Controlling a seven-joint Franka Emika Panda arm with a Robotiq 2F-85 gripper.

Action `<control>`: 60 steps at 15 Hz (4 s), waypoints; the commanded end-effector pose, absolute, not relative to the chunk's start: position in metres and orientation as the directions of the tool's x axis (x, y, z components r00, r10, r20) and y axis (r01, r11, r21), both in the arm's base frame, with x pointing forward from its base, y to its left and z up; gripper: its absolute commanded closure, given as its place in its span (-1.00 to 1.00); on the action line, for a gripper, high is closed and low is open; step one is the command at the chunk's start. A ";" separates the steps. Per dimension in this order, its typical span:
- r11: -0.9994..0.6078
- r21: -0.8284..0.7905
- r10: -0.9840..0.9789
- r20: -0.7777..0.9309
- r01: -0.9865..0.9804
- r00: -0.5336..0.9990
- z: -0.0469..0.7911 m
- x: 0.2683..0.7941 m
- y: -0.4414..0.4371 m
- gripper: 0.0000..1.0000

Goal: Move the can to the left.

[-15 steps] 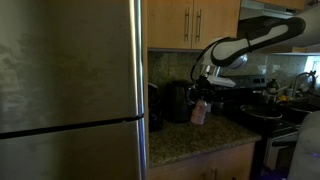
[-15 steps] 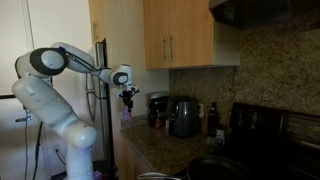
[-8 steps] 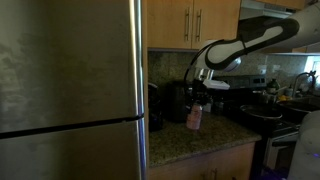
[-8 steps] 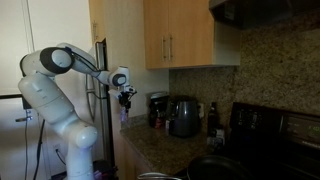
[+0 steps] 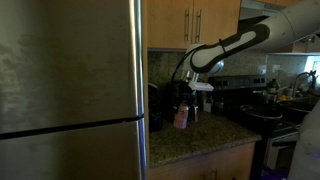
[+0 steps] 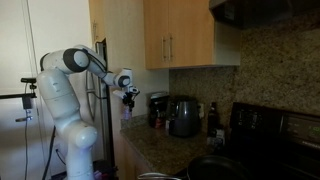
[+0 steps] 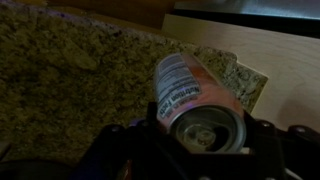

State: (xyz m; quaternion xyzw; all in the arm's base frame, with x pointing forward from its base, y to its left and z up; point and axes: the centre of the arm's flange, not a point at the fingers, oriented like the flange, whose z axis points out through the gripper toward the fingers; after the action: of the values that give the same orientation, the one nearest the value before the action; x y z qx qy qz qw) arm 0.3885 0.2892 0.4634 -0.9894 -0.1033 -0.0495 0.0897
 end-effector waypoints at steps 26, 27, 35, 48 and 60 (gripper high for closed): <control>-0.902 -0.008 0.429 0.103 0.432 0.897 0.311 0.433 0.371 0.08; -0.903 -0.024 0.424 0.110 0.429 0.899 0.311 0.438 0.374 0.08; -0.910 -0.040 0.405 0.132 0.413 0.905 0.297 0.462 0.386 0.08; -0.886 -0.013 0.453 0.183 0.463 0.872 0.321 0.443 0.393 -1.00; -0.935 -0.041 0.328 0.272 0.351 0.905 0.422 0.411 0.356 -1.00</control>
State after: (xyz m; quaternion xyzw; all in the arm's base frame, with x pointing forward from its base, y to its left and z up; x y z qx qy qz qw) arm 0.4387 0.3756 0.4026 -0.9667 -0.1810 -0.1811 -0.0028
